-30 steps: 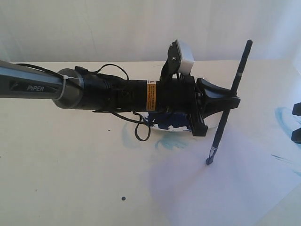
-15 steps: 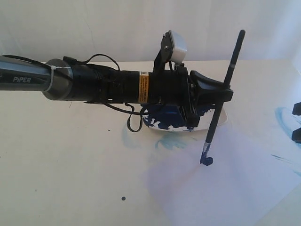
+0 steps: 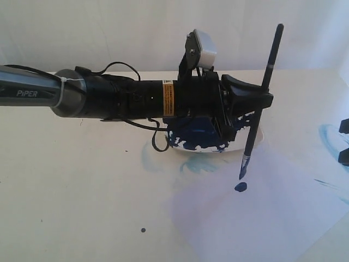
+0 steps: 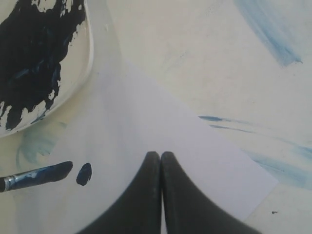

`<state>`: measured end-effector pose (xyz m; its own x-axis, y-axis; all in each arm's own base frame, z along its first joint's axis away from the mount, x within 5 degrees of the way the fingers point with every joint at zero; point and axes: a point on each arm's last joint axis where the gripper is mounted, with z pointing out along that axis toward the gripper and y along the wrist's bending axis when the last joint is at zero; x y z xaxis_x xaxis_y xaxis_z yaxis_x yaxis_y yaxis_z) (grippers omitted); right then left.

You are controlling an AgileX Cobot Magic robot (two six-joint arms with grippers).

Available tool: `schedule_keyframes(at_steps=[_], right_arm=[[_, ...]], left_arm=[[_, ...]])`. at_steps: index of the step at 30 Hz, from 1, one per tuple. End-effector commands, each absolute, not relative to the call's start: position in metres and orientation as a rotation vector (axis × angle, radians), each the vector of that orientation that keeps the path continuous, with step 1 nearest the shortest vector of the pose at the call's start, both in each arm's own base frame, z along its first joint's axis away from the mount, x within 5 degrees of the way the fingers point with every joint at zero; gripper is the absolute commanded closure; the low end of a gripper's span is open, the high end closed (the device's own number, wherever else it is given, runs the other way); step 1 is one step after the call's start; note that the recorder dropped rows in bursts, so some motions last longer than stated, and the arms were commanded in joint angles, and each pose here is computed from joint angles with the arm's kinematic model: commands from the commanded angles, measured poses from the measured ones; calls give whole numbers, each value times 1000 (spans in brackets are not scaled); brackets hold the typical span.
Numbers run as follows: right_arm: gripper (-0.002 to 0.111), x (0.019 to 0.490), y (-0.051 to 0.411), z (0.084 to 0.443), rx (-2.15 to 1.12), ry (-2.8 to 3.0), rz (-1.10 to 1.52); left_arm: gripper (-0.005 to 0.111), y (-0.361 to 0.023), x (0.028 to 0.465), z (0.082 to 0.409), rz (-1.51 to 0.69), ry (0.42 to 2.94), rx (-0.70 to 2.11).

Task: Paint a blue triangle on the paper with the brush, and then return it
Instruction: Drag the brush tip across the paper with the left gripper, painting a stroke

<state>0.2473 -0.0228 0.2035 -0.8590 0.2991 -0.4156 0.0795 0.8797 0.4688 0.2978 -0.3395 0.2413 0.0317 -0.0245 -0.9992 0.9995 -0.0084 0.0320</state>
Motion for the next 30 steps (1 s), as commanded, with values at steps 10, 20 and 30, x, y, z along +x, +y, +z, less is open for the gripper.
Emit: schedule_keyframes(at_steps=[10, 20, 30], right_arm=[[108, 248, -24, 205, 292, 2550, 611], [108, 248, -24, 205, 294, 2549, 612], [108, 248, -24, 205, 307, 2548, 617]], left_arm=[[107, -342, 296, 229, -1226, 1189, 1227], [107, -342, 296, 228, -1269, 1234, 1214], [107, -342, 294, 226, -1287, 1260, 1238]])
